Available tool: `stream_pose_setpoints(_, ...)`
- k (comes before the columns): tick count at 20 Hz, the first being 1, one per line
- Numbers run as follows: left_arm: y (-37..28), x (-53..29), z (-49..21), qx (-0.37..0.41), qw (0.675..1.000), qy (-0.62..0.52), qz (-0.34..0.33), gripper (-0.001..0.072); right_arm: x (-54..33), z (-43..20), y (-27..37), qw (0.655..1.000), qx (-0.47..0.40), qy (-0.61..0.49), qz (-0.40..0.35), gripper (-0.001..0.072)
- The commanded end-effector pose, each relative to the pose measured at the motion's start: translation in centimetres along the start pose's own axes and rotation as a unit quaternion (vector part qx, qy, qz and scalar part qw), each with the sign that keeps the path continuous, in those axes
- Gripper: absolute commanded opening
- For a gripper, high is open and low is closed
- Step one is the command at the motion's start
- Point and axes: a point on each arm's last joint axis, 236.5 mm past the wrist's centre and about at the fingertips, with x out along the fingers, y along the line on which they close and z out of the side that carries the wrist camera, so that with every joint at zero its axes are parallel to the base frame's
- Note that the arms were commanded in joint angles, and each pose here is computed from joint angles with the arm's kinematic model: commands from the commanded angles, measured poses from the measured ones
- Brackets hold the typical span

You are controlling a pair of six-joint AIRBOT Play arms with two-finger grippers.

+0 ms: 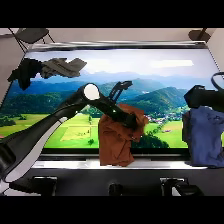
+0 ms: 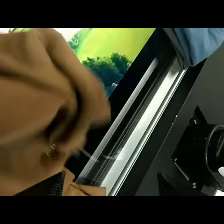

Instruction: Fold the shirts.

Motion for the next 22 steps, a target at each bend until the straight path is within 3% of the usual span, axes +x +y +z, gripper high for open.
stream_pose_setpoints(1,3.0,-2.3,0.0,-0.049,0.999,0.014,-0.005,0.0707,4.2,-0.3,-0.6,0.999,0.001,0.053,-0.014,0.0682)
stream_pose_setpoints(3,7.0,-8.6,-0.1,-0.069,0.997,-0.005,0.036,0.0699,7.6,-1.3,-0.5,0.995,-0.005,0.103,-0.011,0.0683)
stream_pose_setpoints(4,9.6,-11.6,-1.4,-0.082,0.994,0.002,0.078,0.0610,9.2,-2.1,-0.2,0.991,-0.015,0.132,-0.004,0.0683)
stream_pose_setpoints(5,12.1,-14.1,-3.1,-0.108,0.987,0.013,0.121,0.0582,11.1,-3.2,0.1,0.986,-0.023,0.166,0.006,0.0683)
stream_pose_setpoints(7,15.3,-16.7,-7.4,-0.152,0.973,0.035,0.172,0.0583,14.6,-6.2,0.6,0.971,-0.038,0.236,0.028,0.0688)
stream_pose_setpoints(13,13.2,-6.8,-18.1,-0.238,0.964,0.080,0.083,0.0583,22.3,-15.1,0.6,0.922,-0.009,0.384,0.045,0.0687)
stream_pose_setpoints(19,10.5,1.1,-22.6,-0.232,0.963,0.119,0.068,0.0581,25.6,-14.6,-0.8,0.934,-0.014,0.358,0.018,0.0682)
stream_pose_setpoints(22,9.1,3.4,-23.0,-0.237,0.961,0.132,0.049,0.0543,26.1,-15.0,-0.9,0.931,-0.013,0.364,0.017,0.0682)
